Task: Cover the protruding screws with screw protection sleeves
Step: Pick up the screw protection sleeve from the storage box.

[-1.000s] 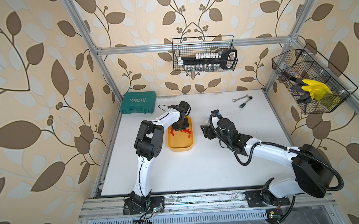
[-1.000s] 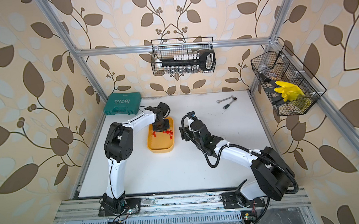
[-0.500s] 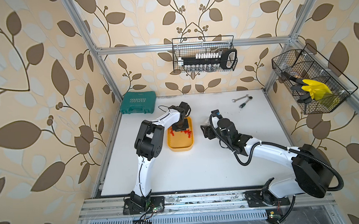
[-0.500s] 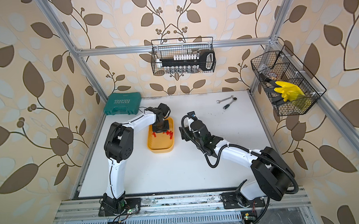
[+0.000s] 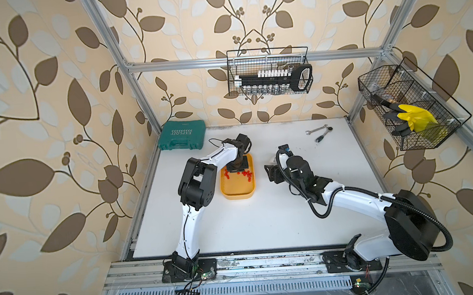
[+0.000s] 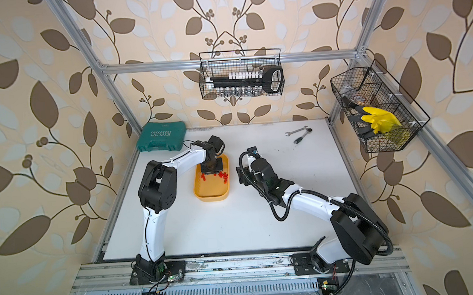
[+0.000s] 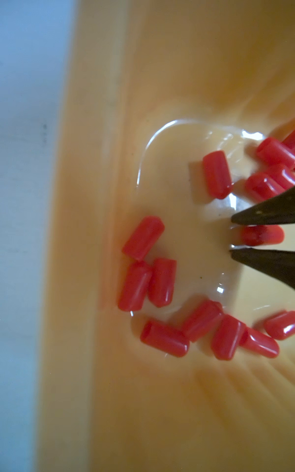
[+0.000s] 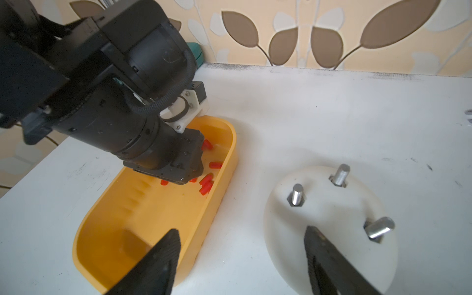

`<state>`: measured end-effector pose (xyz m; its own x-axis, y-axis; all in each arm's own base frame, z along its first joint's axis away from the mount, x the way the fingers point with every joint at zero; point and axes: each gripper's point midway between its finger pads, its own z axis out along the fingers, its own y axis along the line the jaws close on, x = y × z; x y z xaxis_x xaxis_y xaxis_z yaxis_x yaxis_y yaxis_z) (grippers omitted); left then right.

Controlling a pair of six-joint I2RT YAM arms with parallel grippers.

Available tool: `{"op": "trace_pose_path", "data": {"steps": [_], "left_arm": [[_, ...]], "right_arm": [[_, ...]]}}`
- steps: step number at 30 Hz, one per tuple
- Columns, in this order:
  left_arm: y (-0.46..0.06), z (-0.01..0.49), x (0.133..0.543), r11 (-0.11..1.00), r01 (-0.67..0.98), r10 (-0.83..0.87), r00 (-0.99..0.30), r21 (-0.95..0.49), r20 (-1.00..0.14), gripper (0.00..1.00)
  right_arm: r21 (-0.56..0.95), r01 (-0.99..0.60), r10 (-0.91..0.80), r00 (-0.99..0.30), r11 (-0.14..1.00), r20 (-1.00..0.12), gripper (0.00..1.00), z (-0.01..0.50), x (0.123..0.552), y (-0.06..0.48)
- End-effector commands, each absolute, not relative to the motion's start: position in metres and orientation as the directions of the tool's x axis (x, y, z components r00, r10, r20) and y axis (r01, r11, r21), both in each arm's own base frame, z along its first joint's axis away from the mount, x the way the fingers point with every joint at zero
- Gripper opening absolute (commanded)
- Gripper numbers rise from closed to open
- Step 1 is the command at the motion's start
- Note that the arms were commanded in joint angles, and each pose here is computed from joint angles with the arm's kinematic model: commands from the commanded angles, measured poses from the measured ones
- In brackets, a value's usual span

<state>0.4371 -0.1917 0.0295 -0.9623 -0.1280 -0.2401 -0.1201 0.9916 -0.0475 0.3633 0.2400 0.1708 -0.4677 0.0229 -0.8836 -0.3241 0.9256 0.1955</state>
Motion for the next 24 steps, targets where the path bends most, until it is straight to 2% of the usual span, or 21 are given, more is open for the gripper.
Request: {"op": "trace_pose_path", "data": {"steps": [1, 7, 14, 24], "left_arm": [[-0.1945, 0.0400, 0.4416, 0.994, -0.103, -0.112, -0.957, -0.048, -0.266, 0.18], [-0.1964, 0.0417, 0.4437, 0.994, -0.092, -0.103, -0.956, -0.050, -0.275, 0.17], [-0.1967, 0.0416, 0.4472, 0.996, -0.083, -0.092, -0.955, -0.042, -0.281, 0.24], [-0.1973, 0.0415, 0.4481, 0.996, -0.075, -0.083, -0.957, -0.038, -0.277, 0.17]], "right_arm": [[0.184, -0.321, 0.018, -0.458, 0.929, -0.889, 0.78, 0.1734, 0.3584, 0.2368], [0.184, -0.321, 0.017, -0.459, 0.929, -0.888, 0.78, 0.1728, 0.3584, 0.2370], [0.187, -0.324, 0.018, -0.461, 0.928, -0.887, 0.78, 0.1726, 0.3581, 0.2378], [0.183, -0.321, 0.016, -0.459, 0.929, -0.888, 0.78, 0.1727, 0.3585, 0.2374]]}}
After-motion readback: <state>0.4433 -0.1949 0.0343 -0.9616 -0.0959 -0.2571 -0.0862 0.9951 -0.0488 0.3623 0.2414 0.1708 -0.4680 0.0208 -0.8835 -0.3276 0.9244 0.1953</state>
